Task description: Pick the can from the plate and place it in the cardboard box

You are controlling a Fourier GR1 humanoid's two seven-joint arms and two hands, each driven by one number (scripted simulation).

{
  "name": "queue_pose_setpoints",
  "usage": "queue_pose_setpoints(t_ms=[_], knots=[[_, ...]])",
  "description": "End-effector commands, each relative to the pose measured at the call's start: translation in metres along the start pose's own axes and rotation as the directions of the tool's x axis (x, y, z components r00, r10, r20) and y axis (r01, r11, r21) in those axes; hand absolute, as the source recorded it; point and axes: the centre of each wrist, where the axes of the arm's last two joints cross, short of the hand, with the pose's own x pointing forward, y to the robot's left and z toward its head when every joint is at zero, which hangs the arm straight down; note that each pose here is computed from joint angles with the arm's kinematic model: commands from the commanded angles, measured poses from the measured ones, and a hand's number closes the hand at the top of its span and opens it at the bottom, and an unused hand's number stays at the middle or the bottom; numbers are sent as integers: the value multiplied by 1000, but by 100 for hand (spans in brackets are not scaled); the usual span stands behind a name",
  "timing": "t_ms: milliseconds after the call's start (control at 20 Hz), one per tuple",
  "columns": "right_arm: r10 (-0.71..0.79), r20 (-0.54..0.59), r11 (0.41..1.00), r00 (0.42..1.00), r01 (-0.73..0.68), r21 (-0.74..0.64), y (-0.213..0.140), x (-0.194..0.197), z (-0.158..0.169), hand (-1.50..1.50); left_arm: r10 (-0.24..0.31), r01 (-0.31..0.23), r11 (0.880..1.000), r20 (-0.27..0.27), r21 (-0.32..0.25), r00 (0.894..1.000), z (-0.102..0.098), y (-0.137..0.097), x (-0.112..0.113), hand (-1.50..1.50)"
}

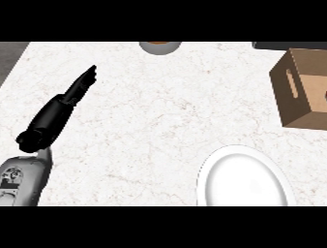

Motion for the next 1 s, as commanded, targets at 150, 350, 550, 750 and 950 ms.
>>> queue_pose_setpoints(t_ms=[150,350,550,750,950], knots=[[-168,276,985,946,174,6,0,-8,0,-150,-4,4,1000,8,11,1000,-1,2,3,0],[-444,417,836,793,534,-127,28,-5,-25,-150,-2,2,1000,-1,8,1000,-2,-3,1,0],[-672,421,615,609,776,-141,53,-6,-36,-150,8,-8,1000,-9,2,1000,1,-4,-2,0],[-766,403,466,500,865,-187,38,-18,-16,-150,-1,1,1000,-8,10,1000,1,-2,-3,0],[-804,417,365,425,905,-218,15,-22,-5,-150,-2,1,1000,18,16,1000,-3,-1,3,0]])
